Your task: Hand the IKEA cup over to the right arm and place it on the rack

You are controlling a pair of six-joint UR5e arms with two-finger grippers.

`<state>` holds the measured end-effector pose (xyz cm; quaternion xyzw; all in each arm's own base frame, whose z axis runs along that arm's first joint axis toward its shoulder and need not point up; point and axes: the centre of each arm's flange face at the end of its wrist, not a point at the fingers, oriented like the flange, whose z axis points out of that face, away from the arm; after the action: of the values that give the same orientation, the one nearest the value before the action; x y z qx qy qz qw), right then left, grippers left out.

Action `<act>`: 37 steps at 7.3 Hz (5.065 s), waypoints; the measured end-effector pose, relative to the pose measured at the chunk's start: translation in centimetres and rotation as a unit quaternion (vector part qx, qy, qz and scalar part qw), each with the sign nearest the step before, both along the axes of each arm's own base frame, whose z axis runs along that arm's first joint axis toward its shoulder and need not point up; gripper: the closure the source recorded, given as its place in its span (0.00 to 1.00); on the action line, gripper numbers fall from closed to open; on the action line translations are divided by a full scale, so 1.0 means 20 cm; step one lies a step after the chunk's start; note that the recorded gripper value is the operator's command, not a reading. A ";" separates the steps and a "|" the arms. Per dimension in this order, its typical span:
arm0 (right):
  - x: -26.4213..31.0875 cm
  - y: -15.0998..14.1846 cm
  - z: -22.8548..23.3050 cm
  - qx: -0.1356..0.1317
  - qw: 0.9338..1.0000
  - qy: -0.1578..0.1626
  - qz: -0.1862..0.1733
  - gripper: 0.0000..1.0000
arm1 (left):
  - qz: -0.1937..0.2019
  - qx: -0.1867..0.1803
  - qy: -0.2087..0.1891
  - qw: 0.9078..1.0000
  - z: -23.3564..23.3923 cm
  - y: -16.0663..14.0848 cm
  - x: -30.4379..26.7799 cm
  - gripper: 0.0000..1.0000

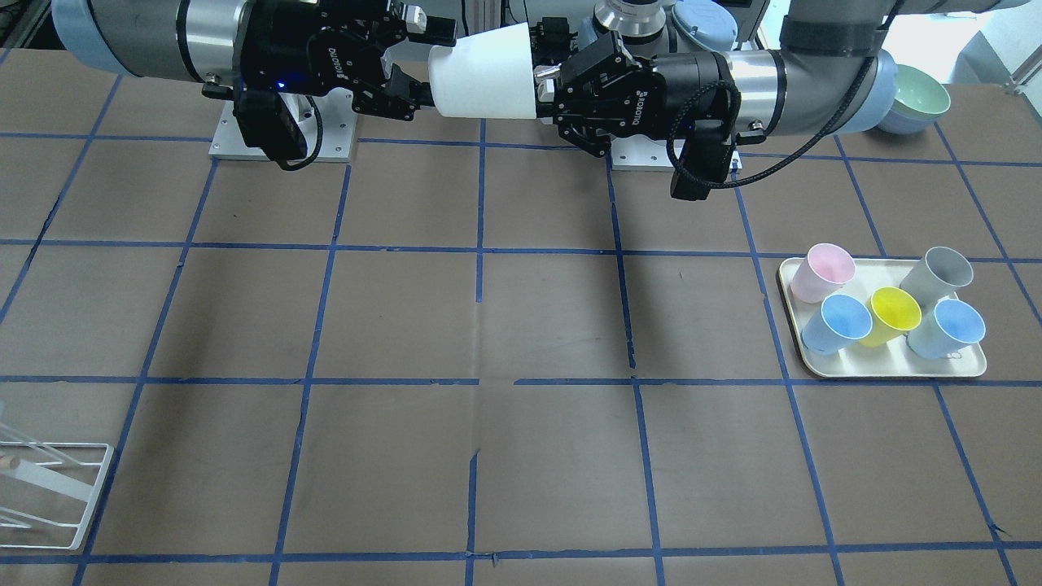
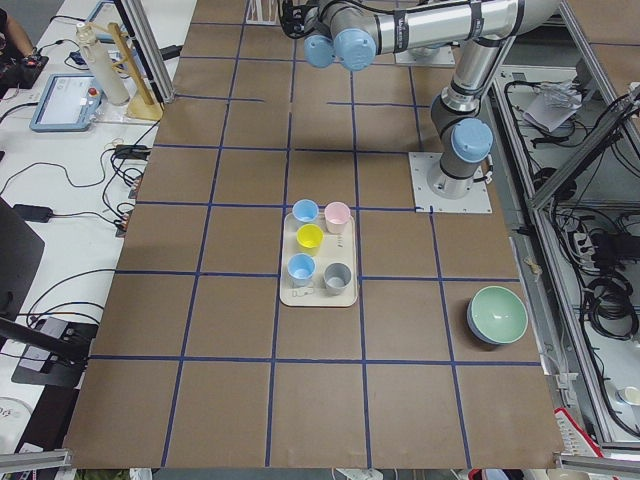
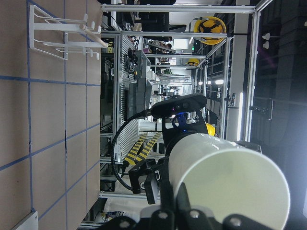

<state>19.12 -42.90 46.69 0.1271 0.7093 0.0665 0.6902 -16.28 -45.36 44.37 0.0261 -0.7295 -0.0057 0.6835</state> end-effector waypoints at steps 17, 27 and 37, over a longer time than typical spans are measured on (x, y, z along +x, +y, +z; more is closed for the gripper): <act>-0.22 -0.11 0.14 0.006 0.999 0.005 -0.049 1.00 | -0.001 -0.003 -0.004 1.000 0.02 -0.01 0.03 0.01; -0.80 -0.13 0.19 -0.087 0.880 0.466 0.028 1.00 | -0.158 -0.042 -0.318 0.934 -0.01 -0.09 0.19 0.00; -1.42 -0.37 0.01 -0.271 0.674 0.661 0.190 1.00 | -0.014 0.008 -0.675 0.738 0.18 -0.25 0.15 0.00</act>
<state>-9.28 -50.30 46.96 -0.1923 0.9760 -0.1003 0.0182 -13.37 -50.26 47.90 0.0190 -0.9998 -0.0020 0.0113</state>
